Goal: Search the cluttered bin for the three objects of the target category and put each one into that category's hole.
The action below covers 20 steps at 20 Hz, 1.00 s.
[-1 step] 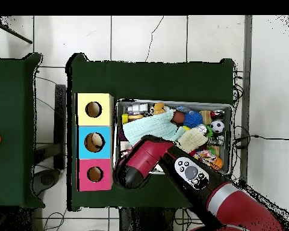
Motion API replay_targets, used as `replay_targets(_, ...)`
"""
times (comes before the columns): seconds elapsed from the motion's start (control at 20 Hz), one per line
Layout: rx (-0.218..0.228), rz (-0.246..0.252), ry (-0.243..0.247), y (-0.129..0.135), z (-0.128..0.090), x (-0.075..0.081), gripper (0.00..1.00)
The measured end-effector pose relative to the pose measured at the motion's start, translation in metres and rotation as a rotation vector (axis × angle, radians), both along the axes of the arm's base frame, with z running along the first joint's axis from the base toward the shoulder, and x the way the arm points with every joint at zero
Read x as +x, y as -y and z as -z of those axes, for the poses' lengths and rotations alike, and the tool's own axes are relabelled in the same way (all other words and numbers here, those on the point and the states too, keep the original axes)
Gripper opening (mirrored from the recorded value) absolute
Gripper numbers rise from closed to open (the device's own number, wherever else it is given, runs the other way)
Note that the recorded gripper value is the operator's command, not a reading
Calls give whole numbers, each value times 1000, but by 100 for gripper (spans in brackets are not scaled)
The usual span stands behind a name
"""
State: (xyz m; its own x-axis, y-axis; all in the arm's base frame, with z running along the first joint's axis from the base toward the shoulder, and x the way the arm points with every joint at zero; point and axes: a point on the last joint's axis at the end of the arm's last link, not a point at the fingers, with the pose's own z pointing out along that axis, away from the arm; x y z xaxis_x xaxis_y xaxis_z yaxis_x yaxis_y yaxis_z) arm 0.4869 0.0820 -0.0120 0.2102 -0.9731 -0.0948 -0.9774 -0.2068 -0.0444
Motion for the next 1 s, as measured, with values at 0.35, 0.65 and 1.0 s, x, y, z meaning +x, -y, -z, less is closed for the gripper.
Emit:
replay_targets(0.35,26,16,23,4,2,4,100)
replay_targets(0.65,44,24,45,6,3,7,100)
replay_targets(1.0,115,101,51,13,4,14,0)
